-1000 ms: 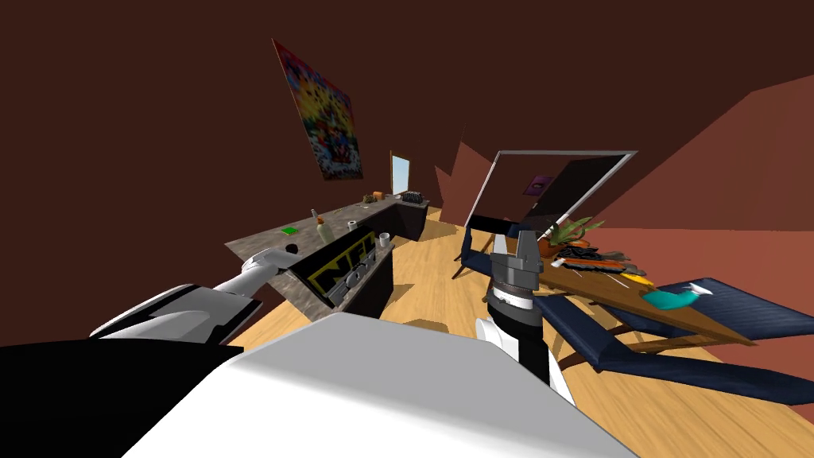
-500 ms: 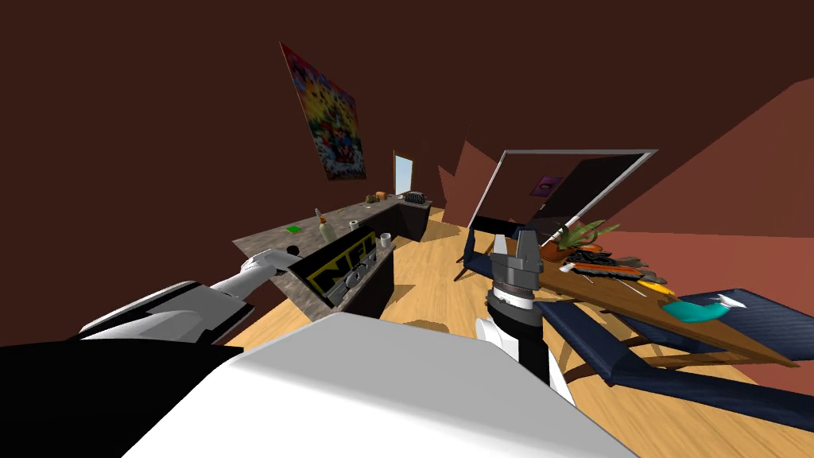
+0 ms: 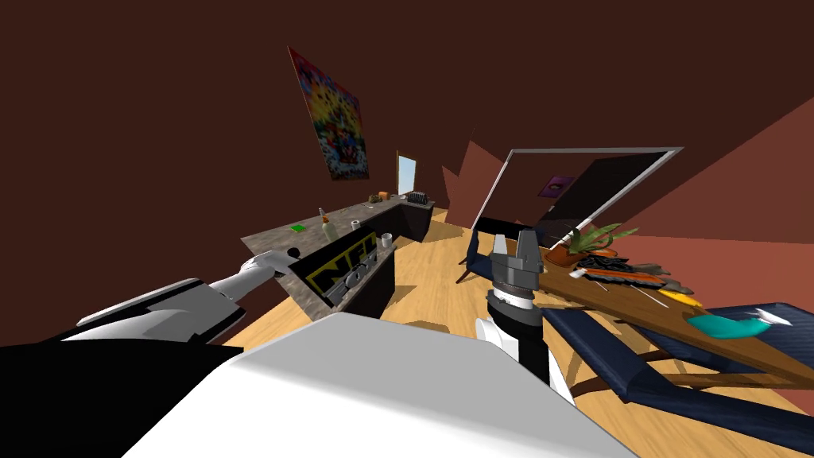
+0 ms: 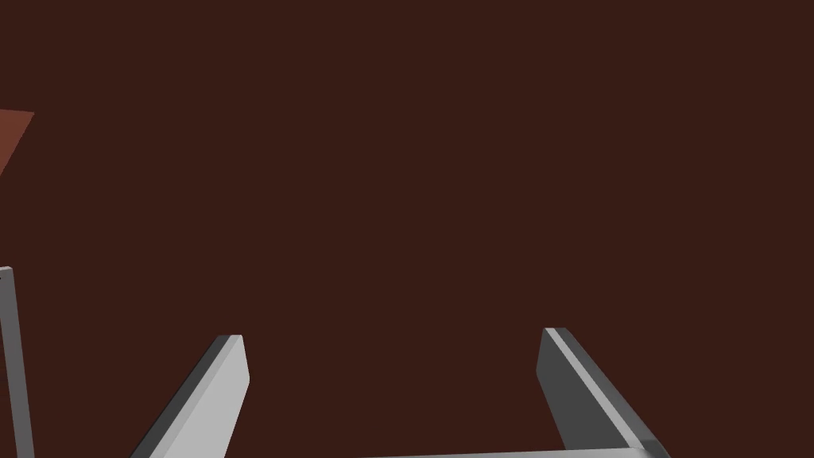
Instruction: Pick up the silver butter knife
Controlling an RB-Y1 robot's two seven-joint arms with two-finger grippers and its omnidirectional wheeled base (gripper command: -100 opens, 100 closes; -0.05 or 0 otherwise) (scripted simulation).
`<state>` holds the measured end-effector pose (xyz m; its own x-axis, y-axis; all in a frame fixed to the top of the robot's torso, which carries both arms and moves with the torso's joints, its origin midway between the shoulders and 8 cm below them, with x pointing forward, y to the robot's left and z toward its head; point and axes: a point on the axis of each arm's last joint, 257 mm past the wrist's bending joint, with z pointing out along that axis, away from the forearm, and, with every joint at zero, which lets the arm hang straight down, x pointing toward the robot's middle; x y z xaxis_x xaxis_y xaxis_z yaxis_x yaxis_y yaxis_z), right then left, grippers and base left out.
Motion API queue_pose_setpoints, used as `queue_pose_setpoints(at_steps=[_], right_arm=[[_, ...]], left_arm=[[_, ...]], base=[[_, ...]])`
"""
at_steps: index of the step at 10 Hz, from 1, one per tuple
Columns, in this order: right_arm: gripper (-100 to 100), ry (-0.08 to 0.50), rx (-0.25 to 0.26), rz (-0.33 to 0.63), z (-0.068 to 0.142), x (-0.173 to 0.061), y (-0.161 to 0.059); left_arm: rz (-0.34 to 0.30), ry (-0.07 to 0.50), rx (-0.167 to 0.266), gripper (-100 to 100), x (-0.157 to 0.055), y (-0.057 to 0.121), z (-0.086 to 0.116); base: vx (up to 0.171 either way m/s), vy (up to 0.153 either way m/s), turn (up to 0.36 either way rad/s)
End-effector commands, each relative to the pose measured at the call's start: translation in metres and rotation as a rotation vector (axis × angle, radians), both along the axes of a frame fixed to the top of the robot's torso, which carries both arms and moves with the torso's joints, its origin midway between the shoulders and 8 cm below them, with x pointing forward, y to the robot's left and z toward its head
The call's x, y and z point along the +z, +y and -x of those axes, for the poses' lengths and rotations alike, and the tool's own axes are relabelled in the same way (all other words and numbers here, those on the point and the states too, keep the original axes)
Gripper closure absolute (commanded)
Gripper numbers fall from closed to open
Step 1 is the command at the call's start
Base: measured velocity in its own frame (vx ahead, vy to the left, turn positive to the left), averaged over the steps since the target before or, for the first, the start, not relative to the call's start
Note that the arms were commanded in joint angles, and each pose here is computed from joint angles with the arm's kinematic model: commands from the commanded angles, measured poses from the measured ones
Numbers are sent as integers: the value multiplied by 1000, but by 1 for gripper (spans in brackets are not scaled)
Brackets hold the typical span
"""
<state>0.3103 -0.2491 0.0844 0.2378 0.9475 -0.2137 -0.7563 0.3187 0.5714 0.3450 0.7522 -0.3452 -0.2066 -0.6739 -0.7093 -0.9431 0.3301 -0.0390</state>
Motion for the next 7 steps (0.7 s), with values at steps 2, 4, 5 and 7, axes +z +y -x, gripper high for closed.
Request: queue_pose_setpoints(at_steps=[2,4,5,7], right_arm=[[0,0,0,0,0,0,0],[0,0,0,0,0,0,0],[0,0,0,0,0,0,0],[0,0,0,0,0,0,0]], left_arm=[[9,1,4,-100,-3,2,5],[5,11,-3,-100,-5,1,6],[5,13,-3,100,-6,1,6],[4,12,-5,100,-6,0,5]], base=[[34,-35,112],[0,0,0],[0,0,0],[1,0,-12]])
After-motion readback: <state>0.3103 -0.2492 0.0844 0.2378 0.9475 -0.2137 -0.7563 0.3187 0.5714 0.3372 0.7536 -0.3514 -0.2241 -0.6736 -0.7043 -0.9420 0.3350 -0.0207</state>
